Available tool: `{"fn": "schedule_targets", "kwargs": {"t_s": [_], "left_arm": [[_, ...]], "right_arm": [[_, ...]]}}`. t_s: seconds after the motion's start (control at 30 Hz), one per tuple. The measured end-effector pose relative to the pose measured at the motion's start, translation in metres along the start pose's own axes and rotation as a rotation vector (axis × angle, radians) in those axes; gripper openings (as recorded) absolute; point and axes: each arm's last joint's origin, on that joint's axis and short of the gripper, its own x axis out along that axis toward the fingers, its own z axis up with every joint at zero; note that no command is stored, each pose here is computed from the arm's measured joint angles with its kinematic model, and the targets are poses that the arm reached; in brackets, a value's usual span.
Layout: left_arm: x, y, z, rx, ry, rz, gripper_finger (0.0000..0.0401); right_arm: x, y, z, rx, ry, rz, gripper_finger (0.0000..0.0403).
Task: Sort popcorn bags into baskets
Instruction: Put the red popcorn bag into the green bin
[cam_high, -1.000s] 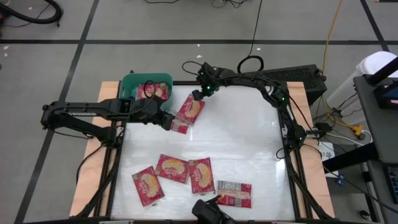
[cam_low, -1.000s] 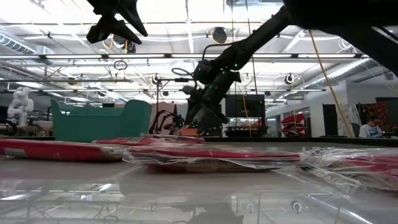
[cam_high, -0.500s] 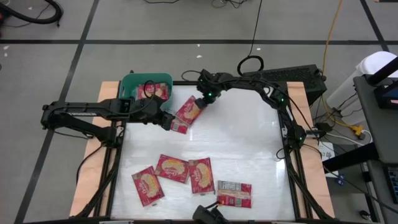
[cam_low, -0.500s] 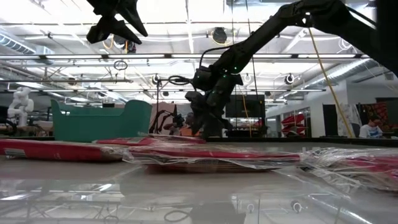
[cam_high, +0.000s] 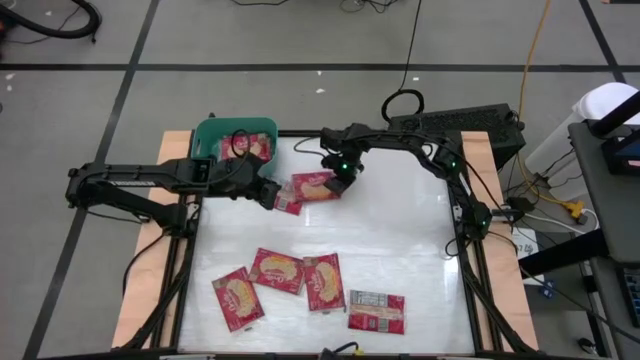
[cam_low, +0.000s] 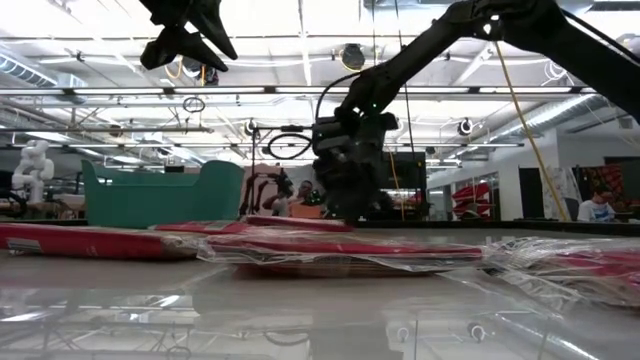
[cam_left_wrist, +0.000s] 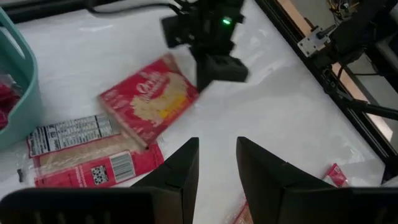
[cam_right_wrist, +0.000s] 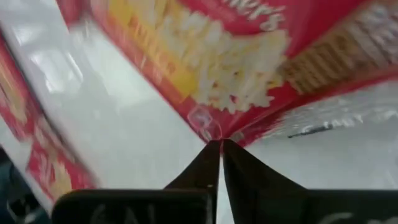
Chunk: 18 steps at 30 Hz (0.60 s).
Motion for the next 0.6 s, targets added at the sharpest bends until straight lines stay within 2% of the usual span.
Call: {"fn": "schedule_targets", "kwargs": {"t_s": [0.23, 0.33, 0.5, 0.6], "left_arm": [[0.000, 0.000, 0.000, 0.002, -0.007, 0.005, 0.0111], [0.000, 0.000, 0.000, 0.002, -0.006, 0.005, 0.0111], [0.000, 0.001, 0.001, 0.002, -0.008, 0.007, 0.0111], [0.000, 0.001, 0.001, 0.002, -0.008, 0.007, 0.0111]], "right_arm": [[-0.025, 0.015, -0.012, -0.013, -0.014, -0.002, 0.0053], [-0.037, 0.018, -0.014, -0.011, -0.050, -0.009, 0.0083], [-0.052, 0.017, -0.014, 0.004, -0.131, -0.104, 0.0140], [-0.058, 0.011, -0.010, 0.035, -0.176, -0.105, 0.0171]]}}
